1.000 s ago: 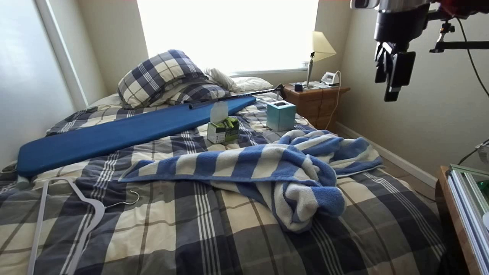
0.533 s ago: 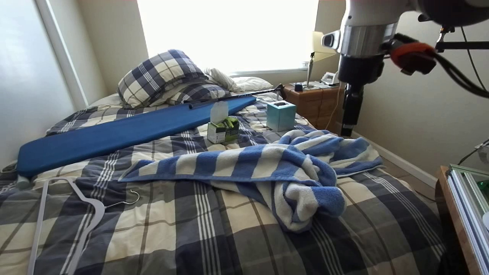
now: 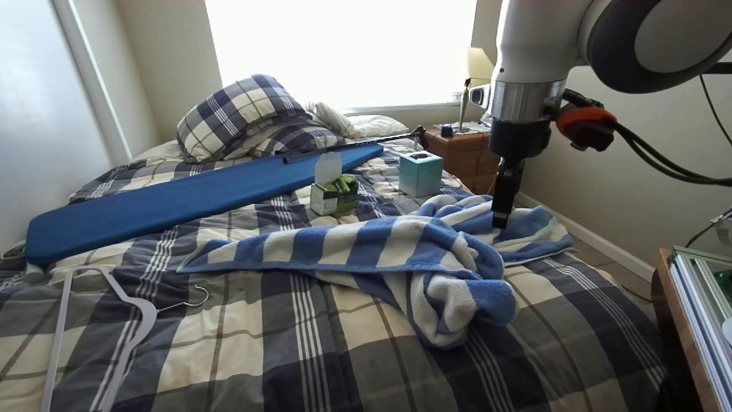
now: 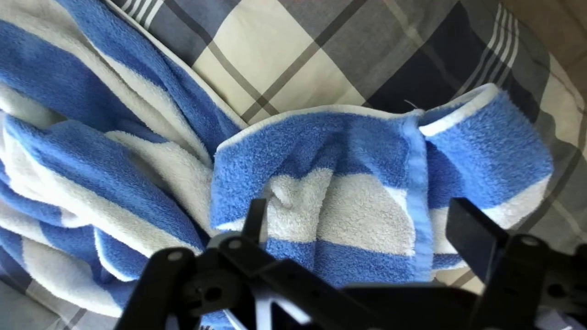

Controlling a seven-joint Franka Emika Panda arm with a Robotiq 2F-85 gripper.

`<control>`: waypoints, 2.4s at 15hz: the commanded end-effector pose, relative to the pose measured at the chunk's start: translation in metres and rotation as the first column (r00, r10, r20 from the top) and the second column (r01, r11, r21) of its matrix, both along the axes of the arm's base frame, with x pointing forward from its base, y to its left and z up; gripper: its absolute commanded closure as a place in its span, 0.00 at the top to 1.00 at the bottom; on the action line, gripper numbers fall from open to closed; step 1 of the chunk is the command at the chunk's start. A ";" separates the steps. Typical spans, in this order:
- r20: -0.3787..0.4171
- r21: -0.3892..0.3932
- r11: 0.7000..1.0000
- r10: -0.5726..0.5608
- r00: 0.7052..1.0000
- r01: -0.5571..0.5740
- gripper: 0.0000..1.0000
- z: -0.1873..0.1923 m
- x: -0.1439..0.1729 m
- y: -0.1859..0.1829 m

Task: Spread the striped blanket on the bed

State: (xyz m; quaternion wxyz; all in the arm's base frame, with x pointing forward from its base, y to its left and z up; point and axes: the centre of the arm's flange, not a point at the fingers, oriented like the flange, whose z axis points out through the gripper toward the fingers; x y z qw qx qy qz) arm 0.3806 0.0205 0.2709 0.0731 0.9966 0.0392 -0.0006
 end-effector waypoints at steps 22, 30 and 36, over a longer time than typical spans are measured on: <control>0.019 0.083 0.996 -0.039 0.999 0.038 1.00 -0.090 0.001 0.021; 0.032 0.046 0.995 -0.094 0.995 0.092 1.00 -0.116 0.005 0.016; 0.060 0.047 0.996 -0.075 0.995 0.072 1.00 -0.118 0.017 0.018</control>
